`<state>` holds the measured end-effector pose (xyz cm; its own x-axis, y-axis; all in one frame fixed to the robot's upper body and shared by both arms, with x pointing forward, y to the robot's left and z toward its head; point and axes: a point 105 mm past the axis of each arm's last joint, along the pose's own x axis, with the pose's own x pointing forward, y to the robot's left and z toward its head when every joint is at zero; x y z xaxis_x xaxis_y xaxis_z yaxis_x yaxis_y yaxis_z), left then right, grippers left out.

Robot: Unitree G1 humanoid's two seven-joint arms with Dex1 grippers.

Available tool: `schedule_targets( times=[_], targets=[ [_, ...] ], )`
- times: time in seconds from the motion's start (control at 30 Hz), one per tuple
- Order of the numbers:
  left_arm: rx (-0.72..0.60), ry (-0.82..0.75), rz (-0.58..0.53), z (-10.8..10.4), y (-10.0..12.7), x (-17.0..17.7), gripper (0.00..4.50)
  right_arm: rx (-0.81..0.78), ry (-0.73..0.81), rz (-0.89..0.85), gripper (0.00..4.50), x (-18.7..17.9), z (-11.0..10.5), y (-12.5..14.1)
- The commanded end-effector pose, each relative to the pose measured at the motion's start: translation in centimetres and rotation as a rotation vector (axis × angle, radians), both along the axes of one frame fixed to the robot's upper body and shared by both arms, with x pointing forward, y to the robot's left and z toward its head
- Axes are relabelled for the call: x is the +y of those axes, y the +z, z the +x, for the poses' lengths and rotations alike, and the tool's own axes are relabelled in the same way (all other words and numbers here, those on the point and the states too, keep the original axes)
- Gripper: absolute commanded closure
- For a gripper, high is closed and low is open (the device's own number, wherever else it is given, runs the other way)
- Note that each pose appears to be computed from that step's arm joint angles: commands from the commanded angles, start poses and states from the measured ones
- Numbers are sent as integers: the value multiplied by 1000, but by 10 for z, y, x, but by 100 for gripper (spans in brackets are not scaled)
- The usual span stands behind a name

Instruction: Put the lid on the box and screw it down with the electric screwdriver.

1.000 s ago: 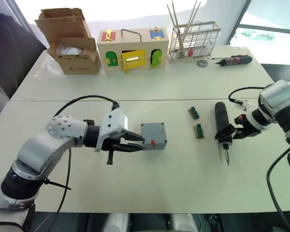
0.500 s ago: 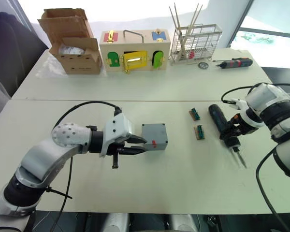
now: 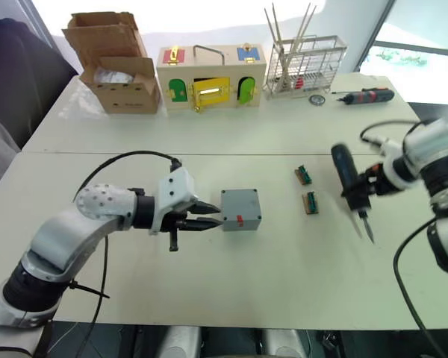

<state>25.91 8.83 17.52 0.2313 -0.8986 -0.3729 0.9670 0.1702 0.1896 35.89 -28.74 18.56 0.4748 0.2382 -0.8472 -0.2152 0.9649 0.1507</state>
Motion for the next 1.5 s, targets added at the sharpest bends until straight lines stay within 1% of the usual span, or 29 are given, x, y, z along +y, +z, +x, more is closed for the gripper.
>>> schedule_targets(
  times=[0.03, 0.07, 0.1, 0.17, 0.2, 0.27, 0.37, 0.43, 0.5, 0.63, 0.7, 0.83, 0.97, 1.13, 1.3, 1.5],
  targets=[
    [-31, 7, -18, 8, 15, 11, 342, -253, -4, 7, 268, -4, 3, 69],
    [-17, 11, -25, 13, 16, 14, 342, -341, -8, 17, 268, -4, 0, 86],
    [-8, 17, -26, 18, 17, 16, 342, -469, 26, 41, 268, 4, 0, 105],
    [4, 18, -16, 27, 17, 18, 342, -781, 103, 115, 268, 28, -3, 137],
    [7, 17, -14, 30, 17, 18, 342, -928, 122, 156, 268, 40, -8, 146],
    [12, 16, -12, 35, 17, 18, 342, -1126, 101, 222, 268, 56, -19, 149],
    [12, 23, -18, 44, 18, 16, 342, -1248, 82, 467, 268, 87, -38, 136],
    [9, 20, -24, 48, 19, 11, 342, -1287, 110, 546, 268, 108, -49, 124],
    [12, 10, -23, 51, 19, 5, 342, -1308, 157, 562, 268, 129, -59, 113],
    [6, -21, 6, 52, 12, -5, 342, -1315, 171, 599, 268, 146, -66, 98],
    [0, -25, 17, 53, 8, -8, 342, -1315, 176, 601, 268, 150, -66, 94],
    [-3, -26, 11, 59, -4, -24, 342, -1299, 219, 580, 268, 157, -65, 84],
    [-3, -13, 25, 63, -18, -29, 342, -1281, 271, 561, 268, 169, -64, 76],
    [-4, -17, 90, 64, -36, -27, 342, -1261, 302, 559, 268, 180, -63, 67],
    [-3, -12, 69, 65, -35, -28, 342, -1247, 306, 544, 268, 185, -61, 57],
    [-5, -19, 58, 64, -35, -29, 342, -1244, 299, 525, 268, 184, -58, 52]
  ],
)
